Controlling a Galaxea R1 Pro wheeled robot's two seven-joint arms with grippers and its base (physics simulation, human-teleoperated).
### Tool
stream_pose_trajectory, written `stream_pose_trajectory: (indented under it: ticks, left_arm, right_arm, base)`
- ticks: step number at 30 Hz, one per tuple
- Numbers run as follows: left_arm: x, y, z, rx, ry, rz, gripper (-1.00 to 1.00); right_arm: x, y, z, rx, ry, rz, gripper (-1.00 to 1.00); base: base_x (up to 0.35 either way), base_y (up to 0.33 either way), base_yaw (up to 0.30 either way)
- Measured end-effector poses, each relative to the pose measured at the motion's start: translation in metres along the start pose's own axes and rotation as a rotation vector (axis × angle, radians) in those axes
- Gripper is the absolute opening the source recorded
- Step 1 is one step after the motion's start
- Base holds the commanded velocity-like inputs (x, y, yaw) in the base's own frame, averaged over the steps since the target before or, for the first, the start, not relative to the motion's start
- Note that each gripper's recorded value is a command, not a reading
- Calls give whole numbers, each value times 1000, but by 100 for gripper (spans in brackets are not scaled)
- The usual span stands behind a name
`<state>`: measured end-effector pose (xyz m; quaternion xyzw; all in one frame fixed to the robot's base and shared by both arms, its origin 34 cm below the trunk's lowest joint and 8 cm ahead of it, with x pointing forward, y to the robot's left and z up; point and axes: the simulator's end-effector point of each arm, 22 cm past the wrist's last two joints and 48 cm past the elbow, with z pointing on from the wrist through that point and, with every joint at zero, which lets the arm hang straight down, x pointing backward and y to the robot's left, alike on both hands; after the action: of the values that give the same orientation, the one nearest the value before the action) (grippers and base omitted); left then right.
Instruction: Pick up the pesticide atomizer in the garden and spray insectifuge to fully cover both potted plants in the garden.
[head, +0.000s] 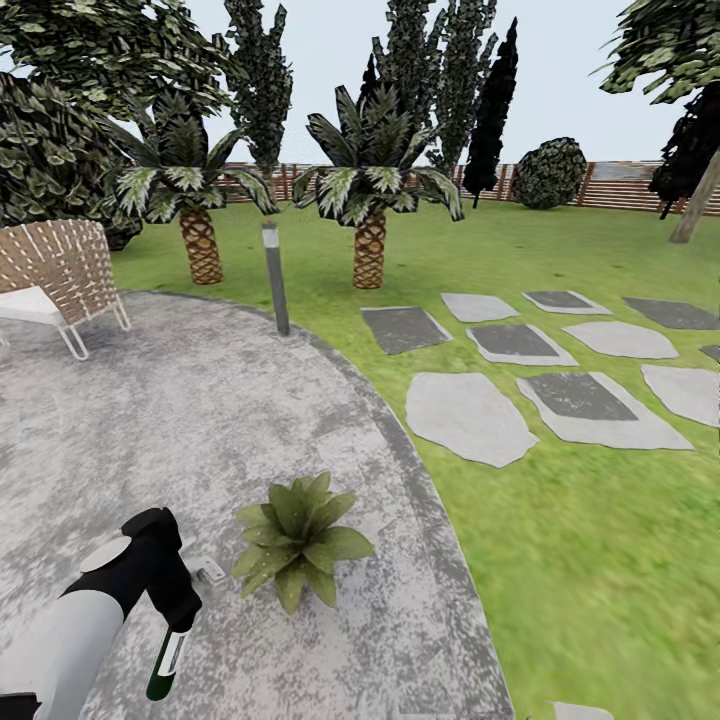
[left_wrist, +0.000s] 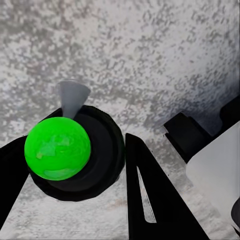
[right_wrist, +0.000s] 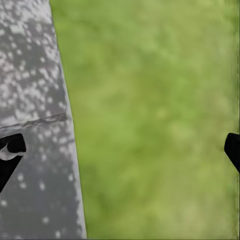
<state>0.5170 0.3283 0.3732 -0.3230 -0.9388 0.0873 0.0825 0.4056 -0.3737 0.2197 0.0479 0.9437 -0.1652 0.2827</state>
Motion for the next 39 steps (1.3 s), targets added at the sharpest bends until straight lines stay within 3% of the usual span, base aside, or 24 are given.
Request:
stream_pose_trajectory:
  ticks: [7, 24, 33, 39]
  left_arm:
    - [0, 0, 0, -2, -1, 0, -100]
    - [5, 4, 3, -2, 12, -6, -100]
    - [9, 13, 8, -42, 23, -10, -100]
    - [9, 13, 9, -41, 25, -10, -100]
  right_arm:
    - [0, 1, 0, 1, 1, 2, 100]
    - [3, 1, 0, 1, 7, 0, 100]
    - [5, 1, 1, 1, 11, -2, 100]
    - [6, 1, 1, 1, 12, -2, 100]
  base:
    - [50, -273, 51]
    - [91, -273, 254]
    - [1, -273, 260]
    - [0, -273, 81]
